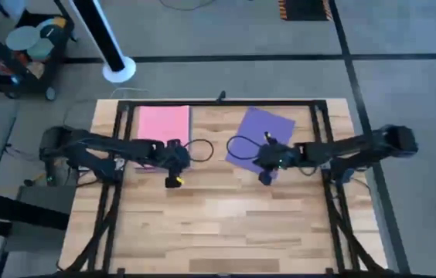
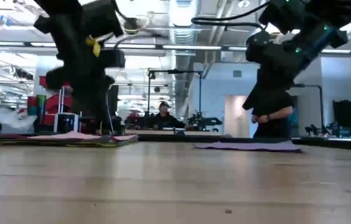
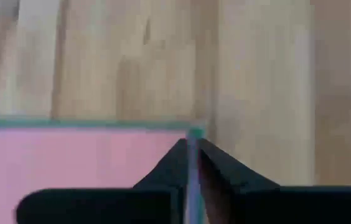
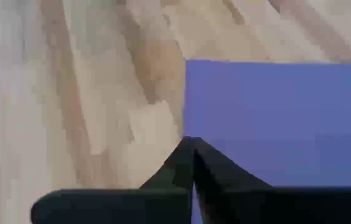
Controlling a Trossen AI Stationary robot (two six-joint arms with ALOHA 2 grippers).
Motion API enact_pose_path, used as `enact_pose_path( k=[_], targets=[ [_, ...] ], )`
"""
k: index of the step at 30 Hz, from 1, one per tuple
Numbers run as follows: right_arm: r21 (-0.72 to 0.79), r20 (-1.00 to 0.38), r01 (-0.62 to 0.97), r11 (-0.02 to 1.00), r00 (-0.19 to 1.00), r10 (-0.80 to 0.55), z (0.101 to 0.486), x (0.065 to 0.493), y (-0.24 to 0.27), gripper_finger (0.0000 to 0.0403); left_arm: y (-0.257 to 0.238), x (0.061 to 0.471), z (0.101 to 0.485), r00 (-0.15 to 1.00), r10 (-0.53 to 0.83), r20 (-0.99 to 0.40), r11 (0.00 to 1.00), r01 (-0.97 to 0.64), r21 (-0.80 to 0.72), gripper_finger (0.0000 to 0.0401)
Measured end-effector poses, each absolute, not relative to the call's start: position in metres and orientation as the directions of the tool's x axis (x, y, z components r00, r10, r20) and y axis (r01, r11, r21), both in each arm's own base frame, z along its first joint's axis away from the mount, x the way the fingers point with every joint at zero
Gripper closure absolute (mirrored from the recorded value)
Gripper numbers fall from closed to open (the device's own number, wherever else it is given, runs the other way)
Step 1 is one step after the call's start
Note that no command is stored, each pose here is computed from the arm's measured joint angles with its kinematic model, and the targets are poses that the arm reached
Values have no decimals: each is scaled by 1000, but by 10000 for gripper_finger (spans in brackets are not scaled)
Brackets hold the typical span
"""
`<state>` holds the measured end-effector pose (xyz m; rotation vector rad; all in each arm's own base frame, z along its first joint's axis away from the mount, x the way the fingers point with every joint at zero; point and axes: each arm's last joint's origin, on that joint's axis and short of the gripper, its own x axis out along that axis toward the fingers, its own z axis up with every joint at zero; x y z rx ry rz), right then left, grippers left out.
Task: Organize paper
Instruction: Put the pink paper on the bottom right of the table
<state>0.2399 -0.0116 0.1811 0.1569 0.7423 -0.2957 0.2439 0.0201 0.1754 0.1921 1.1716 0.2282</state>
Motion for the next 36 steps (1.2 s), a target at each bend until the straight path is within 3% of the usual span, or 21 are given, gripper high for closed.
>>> enact_pose_path(
  k=[11,15,23,36],
  targets=[
    [-20,-679,298,954,697,-232,182,240,-21,403,19,242,170,327,256,-910,966,-49,254,264],
    [-21,-679,309,951,694,-240,182,240,-24,403,19,240,167,283,252,-925,967,-40,251,260],
    [-33,-679,300,953,693,-242,182,240,-25,403,21,243,169,312,301,-901,953,-74,293,259],
    [-32,-680,300,954,693,-240,182,240,-25,403,20,238,163,295,263,-919,965,-58,257,259]
  ],
)
